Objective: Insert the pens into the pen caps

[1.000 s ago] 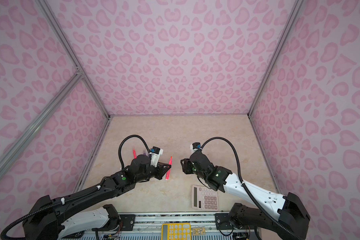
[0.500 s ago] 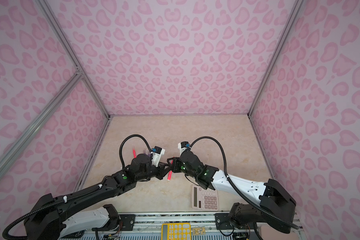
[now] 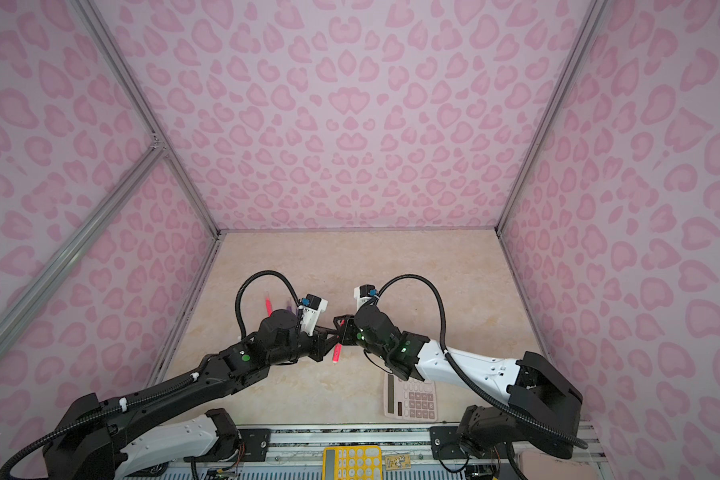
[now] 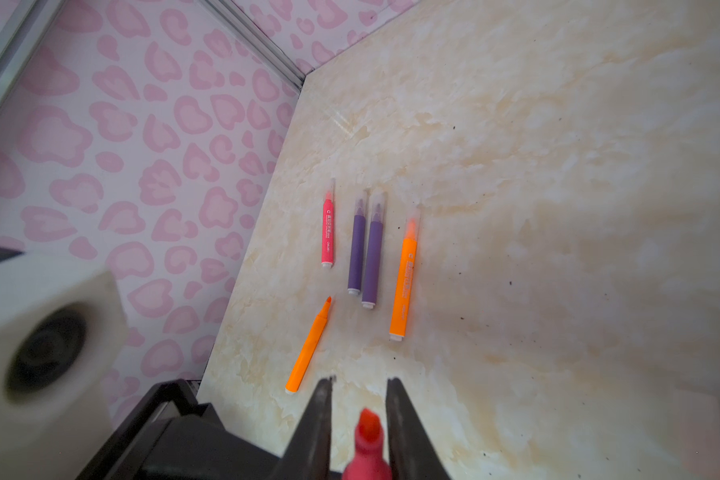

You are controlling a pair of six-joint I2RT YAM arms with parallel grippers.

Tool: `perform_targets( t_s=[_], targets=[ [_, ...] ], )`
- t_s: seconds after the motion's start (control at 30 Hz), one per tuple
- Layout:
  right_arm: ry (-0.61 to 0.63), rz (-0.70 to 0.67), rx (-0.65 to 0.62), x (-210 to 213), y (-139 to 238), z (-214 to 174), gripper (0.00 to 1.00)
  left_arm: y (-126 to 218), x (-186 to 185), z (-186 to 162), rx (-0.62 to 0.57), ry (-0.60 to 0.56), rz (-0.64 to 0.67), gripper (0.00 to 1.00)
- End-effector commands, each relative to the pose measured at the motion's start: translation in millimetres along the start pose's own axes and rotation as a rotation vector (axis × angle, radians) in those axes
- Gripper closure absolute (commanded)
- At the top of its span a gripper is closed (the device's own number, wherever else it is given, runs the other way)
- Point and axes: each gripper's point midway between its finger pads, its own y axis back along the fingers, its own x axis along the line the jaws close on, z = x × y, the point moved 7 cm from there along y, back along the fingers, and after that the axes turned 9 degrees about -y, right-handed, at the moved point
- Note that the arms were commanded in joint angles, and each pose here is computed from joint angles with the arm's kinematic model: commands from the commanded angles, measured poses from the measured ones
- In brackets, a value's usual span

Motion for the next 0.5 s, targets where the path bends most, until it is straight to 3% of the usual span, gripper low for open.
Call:
perform_targets(
  t_s=[0.0,0.17,0.47],
  targets=[
    [-0.005,-0.003,0.016,-0.5,-2.2,-4.0,0.81,5.0,-4.2,12.9,-0.086,-0.027,-0.012,0.97],
    [-0.011,0.0,0.012,-0.9,-3.3,-6.4,0.91,6.8,-4.6,13.5,-0.094,-0.033,-0.014,0.97],
    [-0.002,0.042,-0.001,15.3,-3.2,-5.9,0.97,-2.7,-6.2,11.0,-0.054,-0.033,-0.04,0.74]
  ],
)
